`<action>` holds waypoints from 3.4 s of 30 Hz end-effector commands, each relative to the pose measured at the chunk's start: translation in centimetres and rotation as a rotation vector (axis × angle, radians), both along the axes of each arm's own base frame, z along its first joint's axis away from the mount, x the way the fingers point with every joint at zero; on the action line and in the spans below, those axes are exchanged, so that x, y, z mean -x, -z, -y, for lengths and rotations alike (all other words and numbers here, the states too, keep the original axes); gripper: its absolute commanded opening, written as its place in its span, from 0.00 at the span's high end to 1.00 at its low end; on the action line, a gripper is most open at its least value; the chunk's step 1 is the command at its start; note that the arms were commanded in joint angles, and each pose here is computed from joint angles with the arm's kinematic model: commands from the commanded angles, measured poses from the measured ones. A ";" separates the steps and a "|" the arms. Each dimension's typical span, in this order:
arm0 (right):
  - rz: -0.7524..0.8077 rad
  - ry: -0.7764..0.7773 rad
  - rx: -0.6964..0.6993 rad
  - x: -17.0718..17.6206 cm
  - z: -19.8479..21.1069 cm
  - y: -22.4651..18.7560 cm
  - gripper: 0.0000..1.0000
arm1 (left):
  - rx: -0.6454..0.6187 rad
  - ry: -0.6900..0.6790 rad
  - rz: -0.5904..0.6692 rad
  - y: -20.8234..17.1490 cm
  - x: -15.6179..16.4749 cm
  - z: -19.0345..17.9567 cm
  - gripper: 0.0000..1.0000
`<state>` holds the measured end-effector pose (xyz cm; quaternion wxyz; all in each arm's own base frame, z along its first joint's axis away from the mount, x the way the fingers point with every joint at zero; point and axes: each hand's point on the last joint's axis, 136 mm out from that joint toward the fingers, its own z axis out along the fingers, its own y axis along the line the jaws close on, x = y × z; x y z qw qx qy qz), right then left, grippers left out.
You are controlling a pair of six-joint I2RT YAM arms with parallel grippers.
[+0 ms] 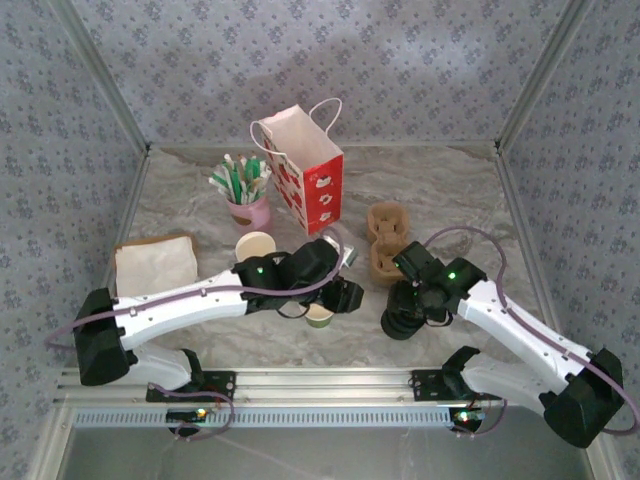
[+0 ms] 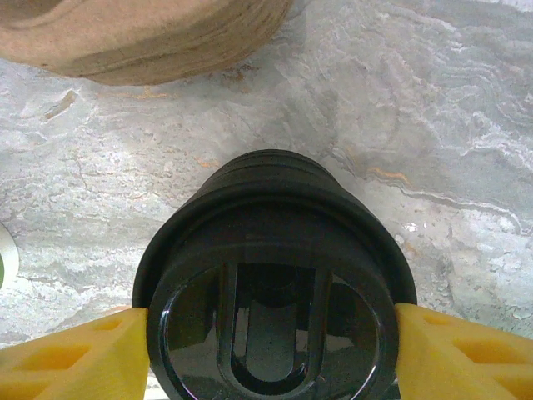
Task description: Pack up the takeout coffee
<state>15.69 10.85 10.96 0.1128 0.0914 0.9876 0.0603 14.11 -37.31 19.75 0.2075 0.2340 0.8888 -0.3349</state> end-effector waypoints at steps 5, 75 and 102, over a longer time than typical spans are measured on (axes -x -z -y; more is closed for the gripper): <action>-0.017 -0.003 -0.025 0.6 0.0 -0.1 0.27 | 0.089 0.013 -0.054 0.5 1.8 2.7 0.57; -0.087 0.040 -0.162 2.3 0.2 0.1 0.28 | 0.259 -0.048 -0.205 8.1 3.3 7.6 0.61; -0.099 0.047 -0.214 2.3 -0.2 0.0 0.28 | 0.259 -0.043 -0.199 8.3 3.3 7.6 0.56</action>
